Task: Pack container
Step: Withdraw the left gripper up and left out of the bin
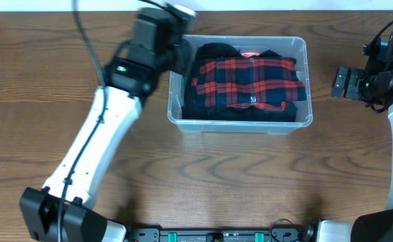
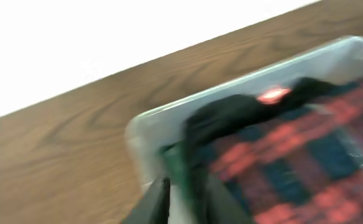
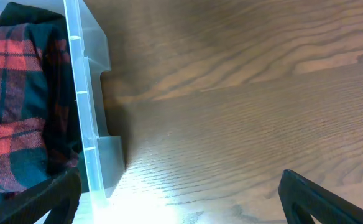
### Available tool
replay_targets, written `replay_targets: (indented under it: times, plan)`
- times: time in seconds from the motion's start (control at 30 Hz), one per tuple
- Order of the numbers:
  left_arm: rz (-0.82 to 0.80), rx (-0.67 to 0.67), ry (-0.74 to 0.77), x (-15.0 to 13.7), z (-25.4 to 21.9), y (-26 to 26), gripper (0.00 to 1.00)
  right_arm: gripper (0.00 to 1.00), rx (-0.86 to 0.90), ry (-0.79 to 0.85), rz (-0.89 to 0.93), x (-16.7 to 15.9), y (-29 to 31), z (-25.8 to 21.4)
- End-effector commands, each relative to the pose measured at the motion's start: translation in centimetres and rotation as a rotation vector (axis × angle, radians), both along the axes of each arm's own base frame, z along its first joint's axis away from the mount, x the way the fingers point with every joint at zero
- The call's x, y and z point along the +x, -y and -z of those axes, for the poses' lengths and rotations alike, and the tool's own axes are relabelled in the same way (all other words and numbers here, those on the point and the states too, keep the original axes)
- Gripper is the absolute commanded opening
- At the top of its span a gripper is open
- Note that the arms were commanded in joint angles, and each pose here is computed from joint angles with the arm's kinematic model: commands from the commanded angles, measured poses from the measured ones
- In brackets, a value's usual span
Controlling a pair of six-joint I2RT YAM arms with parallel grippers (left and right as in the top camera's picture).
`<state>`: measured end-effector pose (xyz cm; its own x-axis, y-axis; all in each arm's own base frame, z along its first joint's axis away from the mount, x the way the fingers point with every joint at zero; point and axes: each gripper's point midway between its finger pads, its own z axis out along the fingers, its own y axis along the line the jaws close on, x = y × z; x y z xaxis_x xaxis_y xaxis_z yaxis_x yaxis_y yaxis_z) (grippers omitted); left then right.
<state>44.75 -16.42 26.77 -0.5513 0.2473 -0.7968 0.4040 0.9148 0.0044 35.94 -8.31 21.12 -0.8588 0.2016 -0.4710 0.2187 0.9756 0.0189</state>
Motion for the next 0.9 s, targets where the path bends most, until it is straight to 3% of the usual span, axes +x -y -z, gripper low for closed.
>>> replay_targets:
  times: [0.0,0.17,0.3,0.57,0.87]
  plan:
    - [-0.113,0.001,-0.018,1.1,0.2,-4.6,0.32,0.99,0.003,0.002,0.016,0.0,0.3,-0.1]
    - [-0.255,-0.019,-0.044,1.9,0.6,-10.4,0.5,0.99,0.003,0.002,0.016,0.0,0.3,-0.1]
    - [-0.322,-0.021,-0.065,1.9,0.9,-13.3,0.98,0.99,0.003,0.002,0.016,0.0,0.3,-0.1]
    - [-0.372,-0.002,-0.172,0.1,2.9,-15.6,0.98,0.99,0.003,0.002,0.016,0.0,0.3,-0.1]
    - [-0.372,0.0,-0.186,-0.1,3.1,-15.6,0.98,0.99,0.003,0.002,0.016,0.0,0.3,-0.1]
